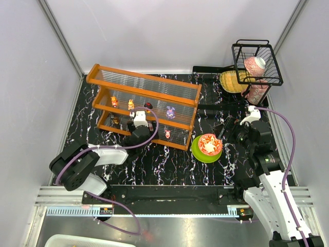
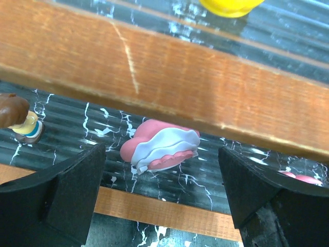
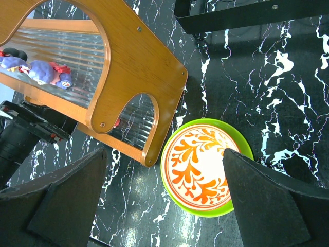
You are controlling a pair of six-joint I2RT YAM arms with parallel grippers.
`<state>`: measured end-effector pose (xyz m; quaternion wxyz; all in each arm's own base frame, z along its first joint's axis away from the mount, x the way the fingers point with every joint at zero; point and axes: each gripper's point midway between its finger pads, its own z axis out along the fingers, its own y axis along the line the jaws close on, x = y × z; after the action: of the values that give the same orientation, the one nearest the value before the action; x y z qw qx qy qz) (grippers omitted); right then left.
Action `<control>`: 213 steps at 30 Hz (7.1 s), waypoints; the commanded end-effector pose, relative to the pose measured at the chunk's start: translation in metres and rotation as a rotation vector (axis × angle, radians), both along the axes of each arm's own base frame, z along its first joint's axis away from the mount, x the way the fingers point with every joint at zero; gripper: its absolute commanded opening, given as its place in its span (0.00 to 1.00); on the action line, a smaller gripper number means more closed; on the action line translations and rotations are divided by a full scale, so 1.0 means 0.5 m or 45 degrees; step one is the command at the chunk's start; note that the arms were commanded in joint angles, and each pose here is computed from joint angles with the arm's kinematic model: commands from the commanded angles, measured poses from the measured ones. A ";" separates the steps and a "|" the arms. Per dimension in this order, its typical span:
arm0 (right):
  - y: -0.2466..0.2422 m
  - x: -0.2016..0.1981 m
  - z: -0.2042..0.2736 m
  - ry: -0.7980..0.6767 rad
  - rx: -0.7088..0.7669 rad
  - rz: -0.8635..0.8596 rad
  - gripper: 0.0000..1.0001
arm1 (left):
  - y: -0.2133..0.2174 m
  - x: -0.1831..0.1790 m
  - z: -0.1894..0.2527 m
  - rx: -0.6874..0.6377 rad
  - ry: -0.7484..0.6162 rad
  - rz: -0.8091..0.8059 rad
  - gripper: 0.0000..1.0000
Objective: Place and organize the plastic toys onto the shelf
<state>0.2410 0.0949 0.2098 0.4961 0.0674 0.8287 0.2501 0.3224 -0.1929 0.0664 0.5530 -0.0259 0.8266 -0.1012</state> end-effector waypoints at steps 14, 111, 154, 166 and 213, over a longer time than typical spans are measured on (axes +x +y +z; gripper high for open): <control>-0.005 0.009 0.016 -0.041 -0.009 -0.013 1.00 | -0.025 0.027 0.036 -0.089 -0.078 0.016 0.79; -0.006 0.008 0.017 -0.045 -0.009 -0.015 1.00 | 0.001 -0.014 0.049 -0.066 -0.195 -0.412 0.58; -0.002 0.010 0.012 -0.032 -0.010 -0.001 1.00 | 0.016 -0.001 0.051 -0.102 -0.220 -0.472 0.59; -0.002 0.010 0.013 -0.033 -0.009 -0.003 1.00 | 0.022 0.005 0.054 -0.106 -0.229 -0.454 0.70; 0.004 0.009 0.027 -0.071 0.019 0.012 0.91 | 0.139 -0.158 0.094 -0.401 -0.035 -0.115 0.74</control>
<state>0.2436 0.0959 0.2125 0.5011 0.0658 0.8250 0.2528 0.2414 -0.1226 0.1243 0.5651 -0.0400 0.7870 -0.2442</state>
